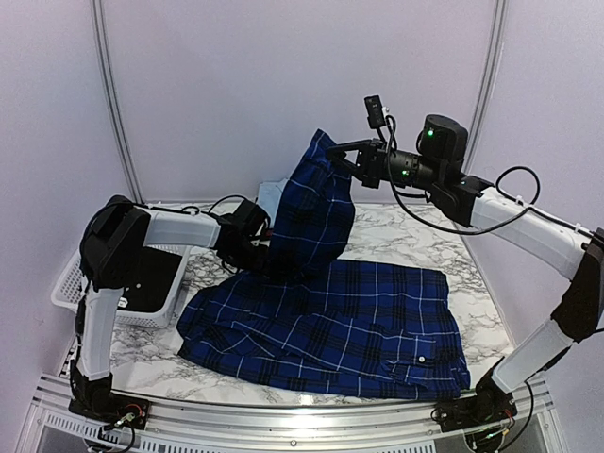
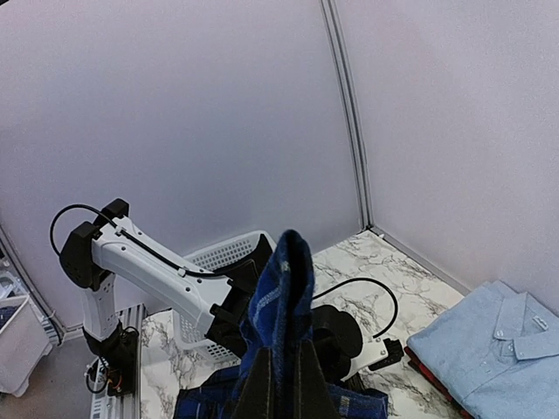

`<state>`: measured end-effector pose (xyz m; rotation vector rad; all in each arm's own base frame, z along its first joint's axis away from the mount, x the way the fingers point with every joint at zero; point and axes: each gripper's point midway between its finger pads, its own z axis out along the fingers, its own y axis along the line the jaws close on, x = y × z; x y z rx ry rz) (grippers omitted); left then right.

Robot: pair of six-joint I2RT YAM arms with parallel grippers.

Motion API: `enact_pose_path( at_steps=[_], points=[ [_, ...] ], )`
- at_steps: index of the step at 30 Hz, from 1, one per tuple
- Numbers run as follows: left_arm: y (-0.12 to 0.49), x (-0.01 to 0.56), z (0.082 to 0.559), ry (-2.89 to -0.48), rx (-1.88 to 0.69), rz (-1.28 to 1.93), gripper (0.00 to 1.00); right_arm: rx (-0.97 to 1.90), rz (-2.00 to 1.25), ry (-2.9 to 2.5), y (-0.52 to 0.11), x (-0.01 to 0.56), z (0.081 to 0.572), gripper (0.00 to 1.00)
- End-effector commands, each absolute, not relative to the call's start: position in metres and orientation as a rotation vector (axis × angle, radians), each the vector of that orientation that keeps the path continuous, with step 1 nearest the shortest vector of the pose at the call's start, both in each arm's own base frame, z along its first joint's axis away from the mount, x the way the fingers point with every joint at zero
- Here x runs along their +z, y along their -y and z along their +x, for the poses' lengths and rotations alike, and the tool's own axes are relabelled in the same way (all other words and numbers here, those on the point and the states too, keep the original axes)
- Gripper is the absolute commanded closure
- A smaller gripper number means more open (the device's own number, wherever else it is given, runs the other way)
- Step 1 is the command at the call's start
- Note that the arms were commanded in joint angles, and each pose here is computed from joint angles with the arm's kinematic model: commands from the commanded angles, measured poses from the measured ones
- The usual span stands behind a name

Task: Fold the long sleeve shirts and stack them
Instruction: Pass from the right arm to the left

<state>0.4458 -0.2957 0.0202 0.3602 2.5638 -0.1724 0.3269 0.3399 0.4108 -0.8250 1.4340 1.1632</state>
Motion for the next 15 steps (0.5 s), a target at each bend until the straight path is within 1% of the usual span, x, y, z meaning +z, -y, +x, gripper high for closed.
enact_pose_path(
  at_steps=[1, 4, 10, 13, 15],
  points=[
    [0.274, -0.004, 0.446, -2.617, -0.016, 0.335, 0.91, 1.139, -0.829, -1.373, -0.334, 0.437, 0.315, 1.00],
    [0.266, -0.002, 0.455, -2.595, 0.038, 0.281, 1.00, 1.130, -0.828, -1.381, -0.334, 0.434, 0.316, 1.00],
    [0.241, 0.008, 0.482, -2.555, 0.085, 0.118, 1.00, 1.126, -0.823, -1.423, -0.333, 0.421, 0.316, 1.00],
    [0.238, 0.015, 0.490, -2.546, 0.055, 0.080, 1.00, 1.126, -0.816, -1.445, -0.330, 0.412, 0.314, 1.00],
    [0.238, 0.019, 0.492, -2.539, 0.048, 0.080, 0.97, 1.134, -0.812, -1.464, -0.329, 0.404, 0.311, 1.00]
  ],
)
